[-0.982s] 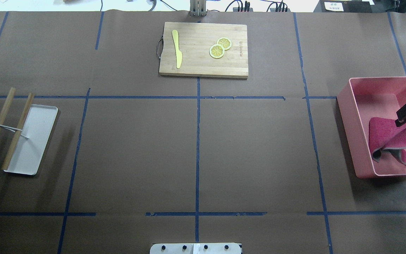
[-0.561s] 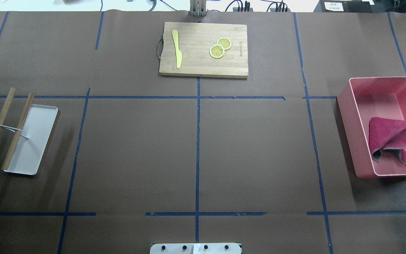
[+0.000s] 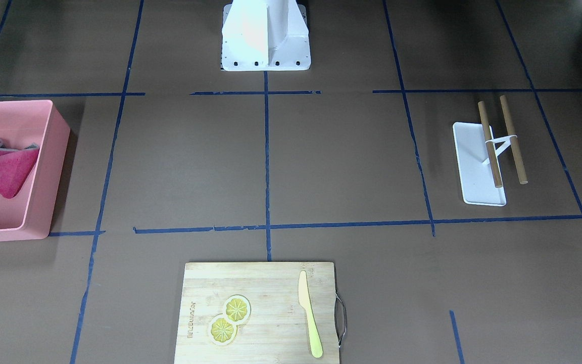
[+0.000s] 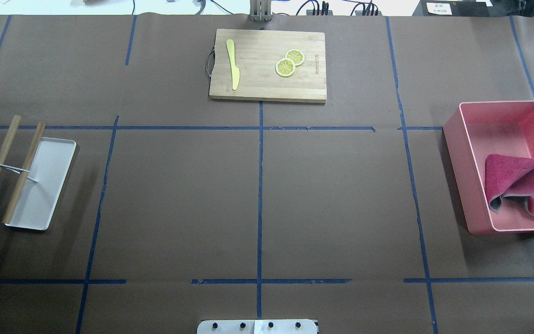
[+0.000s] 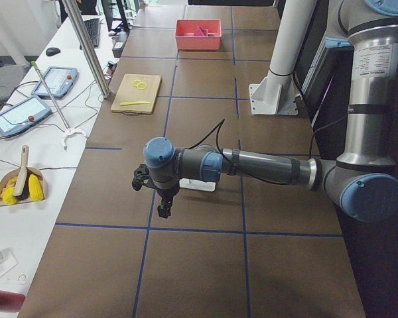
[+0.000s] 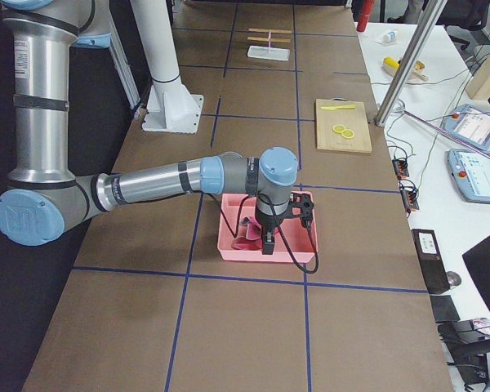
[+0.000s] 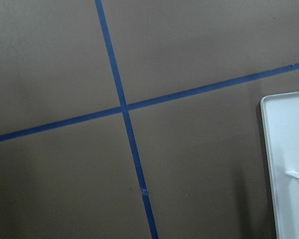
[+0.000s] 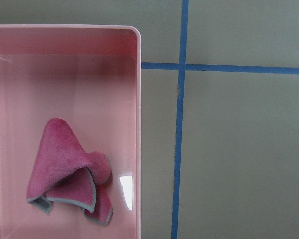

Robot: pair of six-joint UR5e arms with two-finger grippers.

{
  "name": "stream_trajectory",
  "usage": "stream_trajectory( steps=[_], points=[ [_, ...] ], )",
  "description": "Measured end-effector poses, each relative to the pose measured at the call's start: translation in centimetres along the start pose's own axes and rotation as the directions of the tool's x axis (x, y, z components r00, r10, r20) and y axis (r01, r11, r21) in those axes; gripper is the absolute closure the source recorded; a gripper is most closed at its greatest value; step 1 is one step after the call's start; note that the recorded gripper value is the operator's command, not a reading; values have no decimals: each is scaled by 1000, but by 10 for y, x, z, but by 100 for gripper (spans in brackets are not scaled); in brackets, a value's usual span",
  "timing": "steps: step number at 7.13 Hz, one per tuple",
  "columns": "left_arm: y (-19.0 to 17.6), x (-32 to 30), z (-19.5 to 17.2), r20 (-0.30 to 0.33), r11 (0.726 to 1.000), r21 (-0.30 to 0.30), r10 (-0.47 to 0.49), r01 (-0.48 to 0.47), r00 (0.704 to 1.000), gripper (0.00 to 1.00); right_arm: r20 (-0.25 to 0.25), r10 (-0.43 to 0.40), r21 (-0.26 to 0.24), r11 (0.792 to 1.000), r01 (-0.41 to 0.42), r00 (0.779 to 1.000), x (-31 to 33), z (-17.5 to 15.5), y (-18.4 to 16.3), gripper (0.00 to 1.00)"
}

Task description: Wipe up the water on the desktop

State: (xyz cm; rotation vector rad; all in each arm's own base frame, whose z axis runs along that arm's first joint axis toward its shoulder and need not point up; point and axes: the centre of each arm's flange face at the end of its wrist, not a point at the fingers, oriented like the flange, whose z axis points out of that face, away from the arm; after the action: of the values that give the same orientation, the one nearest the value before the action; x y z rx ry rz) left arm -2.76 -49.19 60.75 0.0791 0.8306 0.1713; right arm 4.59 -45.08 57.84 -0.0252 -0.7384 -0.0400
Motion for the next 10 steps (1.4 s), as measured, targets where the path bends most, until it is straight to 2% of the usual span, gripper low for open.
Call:
stream_trajectory(
  steps=[4, 6, 10],
  points=[
    [-6, 1, -7, -14, 999, -12, -35, 35, 999, 0, 2, 21, -22, 1000, -21, 1000, 12, 12, 12, 0],
    [-1, 3, -10, -6, 1000, -5, -22, 22, 1000, 0, 2, 32, -26, 999, -32, 999, 14, 14, 13, 0],
    [6, 4, -17, 65, 1000, 6, -7, 7, 998, 0, 1, 37, -30, 999, -37, 999, 16, 16, 14, 0]
  ],
)
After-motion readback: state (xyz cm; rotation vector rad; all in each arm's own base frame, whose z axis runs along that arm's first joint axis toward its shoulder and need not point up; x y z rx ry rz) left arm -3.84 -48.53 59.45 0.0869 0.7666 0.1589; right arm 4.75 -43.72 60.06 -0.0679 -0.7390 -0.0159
